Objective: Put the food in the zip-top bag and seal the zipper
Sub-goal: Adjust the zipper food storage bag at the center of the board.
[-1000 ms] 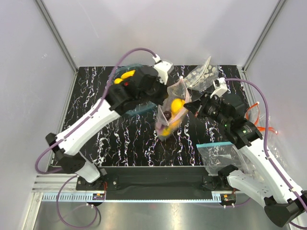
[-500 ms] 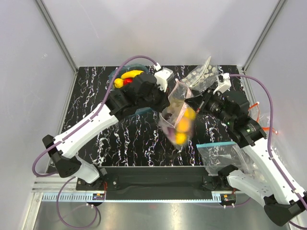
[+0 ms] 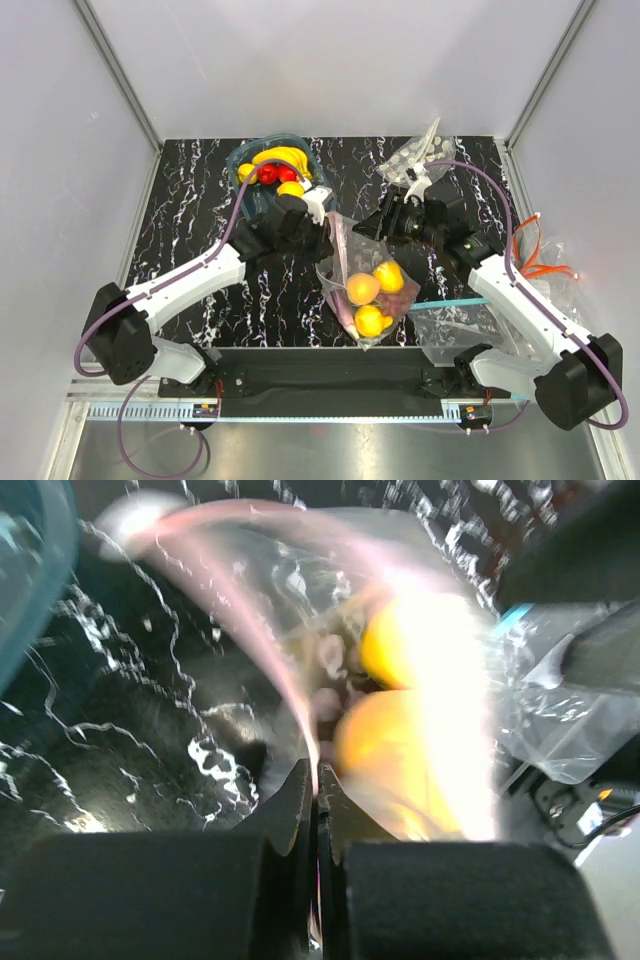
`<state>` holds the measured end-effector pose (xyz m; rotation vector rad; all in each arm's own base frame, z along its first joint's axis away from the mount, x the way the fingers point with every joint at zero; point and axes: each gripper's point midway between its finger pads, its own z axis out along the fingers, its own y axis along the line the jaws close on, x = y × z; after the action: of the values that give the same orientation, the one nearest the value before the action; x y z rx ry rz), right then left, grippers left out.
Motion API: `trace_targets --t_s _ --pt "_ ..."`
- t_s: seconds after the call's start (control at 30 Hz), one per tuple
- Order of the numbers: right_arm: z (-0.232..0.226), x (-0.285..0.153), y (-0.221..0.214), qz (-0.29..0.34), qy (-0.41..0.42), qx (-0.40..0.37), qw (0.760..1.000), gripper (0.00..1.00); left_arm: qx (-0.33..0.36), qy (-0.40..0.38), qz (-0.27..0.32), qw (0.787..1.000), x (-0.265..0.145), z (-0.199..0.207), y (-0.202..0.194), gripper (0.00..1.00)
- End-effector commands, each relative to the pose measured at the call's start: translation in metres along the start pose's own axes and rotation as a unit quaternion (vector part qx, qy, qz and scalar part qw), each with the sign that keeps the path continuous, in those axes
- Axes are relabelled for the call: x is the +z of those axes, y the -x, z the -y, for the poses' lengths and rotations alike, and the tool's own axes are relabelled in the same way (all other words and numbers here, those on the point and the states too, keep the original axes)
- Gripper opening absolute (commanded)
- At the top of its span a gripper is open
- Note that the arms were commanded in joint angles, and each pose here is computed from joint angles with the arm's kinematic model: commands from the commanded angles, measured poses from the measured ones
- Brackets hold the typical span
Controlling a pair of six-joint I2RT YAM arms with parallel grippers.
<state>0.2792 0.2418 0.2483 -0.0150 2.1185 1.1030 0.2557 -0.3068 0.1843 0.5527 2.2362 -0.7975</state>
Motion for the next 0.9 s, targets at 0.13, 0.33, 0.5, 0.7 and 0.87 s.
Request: trace_targets --t_s 0.13,0.33,0.5,0.7,0.87 --pt "-0.019 -0.015 0.025 0.044 0.013 -0.071 0.996 0.64 0.035 -0.047 0.11 0.992 -0.018 0.019 0.042 0.0" --pt "-0.007 -0.022 0.053 0.063 -0.06 -0.137 0.987 0.62 0.07 -0.041 0.126 0.989 -0.035 0.022 0.061 0.0" --pt "0.002 -0.036 0.078 0.12 -0.087 -0.166 0.975 0.5 0.117 -0.073 0.15 0.979 -0.051 0.038 0.079 0.0" --pt "-0.002 -0.044 0.093 0.143 -0.07 -0.204 0.966 0.6 0.188 -0.11 0.16 0.963 -0.061 0.059 0.098 0.0" --pt "0.006 -0.036 0.078 0.124 -0.052 -0.204 0.97 0.65 0.243 -0.083 0.184 0.949 -0.066 0.053 0.117 0.0"
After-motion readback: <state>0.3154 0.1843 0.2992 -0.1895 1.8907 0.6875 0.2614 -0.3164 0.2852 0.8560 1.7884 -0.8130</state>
